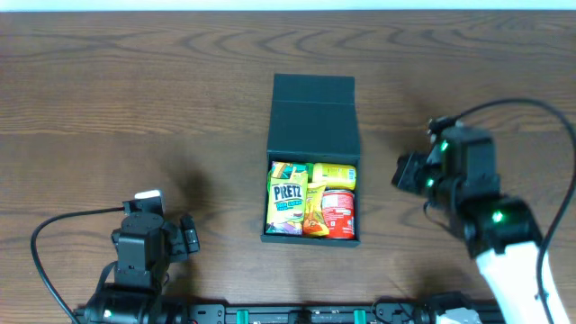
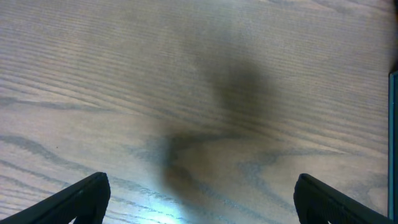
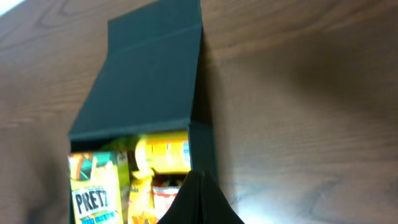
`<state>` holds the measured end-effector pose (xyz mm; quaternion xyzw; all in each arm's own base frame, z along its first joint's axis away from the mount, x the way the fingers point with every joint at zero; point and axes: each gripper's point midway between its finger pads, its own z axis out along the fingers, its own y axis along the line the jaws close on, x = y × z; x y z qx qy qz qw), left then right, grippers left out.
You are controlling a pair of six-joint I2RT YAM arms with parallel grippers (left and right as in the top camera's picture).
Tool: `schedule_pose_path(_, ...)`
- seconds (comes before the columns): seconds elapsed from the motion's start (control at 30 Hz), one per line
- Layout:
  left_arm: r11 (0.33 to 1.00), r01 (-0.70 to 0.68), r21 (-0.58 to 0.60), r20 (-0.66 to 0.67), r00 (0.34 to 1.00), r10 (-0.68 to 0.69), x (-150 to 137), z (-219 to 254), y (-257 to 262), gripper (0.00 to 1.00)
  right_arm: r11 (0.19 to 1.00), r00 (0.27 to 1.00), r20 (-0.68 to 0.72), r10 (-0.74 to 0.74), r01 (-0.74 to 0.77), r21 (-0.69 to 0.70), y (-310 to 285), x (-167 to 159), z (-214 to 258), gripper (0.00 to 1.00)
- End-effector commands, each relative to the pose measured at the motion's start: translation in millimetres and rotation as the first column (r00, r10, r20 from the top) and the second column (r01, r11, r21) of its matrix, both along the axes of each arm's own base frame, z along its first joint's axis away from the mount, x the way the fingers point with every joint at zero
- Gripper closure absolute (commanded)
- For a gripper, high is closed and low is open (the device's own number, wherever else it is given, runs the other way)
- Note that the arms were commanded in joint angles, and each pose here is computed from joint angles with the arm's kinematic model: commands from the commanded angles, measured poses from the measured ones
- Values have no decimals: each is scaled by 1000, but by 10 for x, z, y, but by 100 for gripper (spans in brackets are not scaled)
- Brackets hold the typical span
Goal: Pack container
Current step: 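Raise the right gripper and move it behind the box lid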
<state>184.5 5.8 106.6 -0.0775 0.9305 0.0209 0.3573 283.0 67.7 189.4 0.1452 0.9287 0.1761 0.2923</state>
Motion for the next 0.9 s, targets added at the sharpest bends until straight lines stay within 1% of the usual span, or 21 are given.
schedule_pose_path(0.0, 1000, 3, 23, 6, 1000, -3, 4, 14, 28, 4, 991, 997, -34, 74, -70, 115, 62, 142, 97, 99)
schedule_pose_path(0.13, 1000, 3, 23, 6, 1000, -3, 4, 14, 28, 5, 945, 982, -54, 181, -159, 286, 81, 263, 138, 99)
schedule_pose_path(0.27, 1000, 3, 23, 6, 1000, -3, 4, 14, 28, 5, 913, 976, -103, 194, -141, 382, -61, 332, -13, 99)
schedule_pose_path(0.33, 1000, 3, 23, 6, 1000, -3, 3, 13, 29, 4, 880, 966, -82, 246, -187, 437, -87, 368, -81, 99)
schedule_pose_path(0.4, 1000, 3, 23, 6, 1000, -3, 4, 14, 28, 5, 829, 952, -30, 303, -249, 500, -85, 403, -106, 99)
schedule_pose_path(0.47, 1000, 3, 23, 6, 1000, -3, 4, 14, 28, 5, 791, 946, -16, 323, -260, 553, -103, 420, -160, 99)
schedule_pose_path(0.6, 1000, 3, 23, 6, 1000, -3, 3, 13, 29, 5, 771, 941, -73, 329, -224, 596, -152, 452, -411, 99)
schedule_pose_path(0.7, 1000, 3, 23, 6, 1000, -3, 4, 14, 28, 5, 735, 937, -71, 343, -220, 642, -128, 507, -520, 99)
schedule_pose_path(0.77, 1000, 3, 23, 6, 1000, -3, 4, 14, 28, 5, 716, 939, -61, 340, -216, 664, -140, 581, -594, 99)
schedule_pose_path(0.87, 1000, 3, 23, 6, 1000, -3, 4, 14, 28, 5, 711, 948, -84, 307, -169, 683, -210, 704, -755, 99)
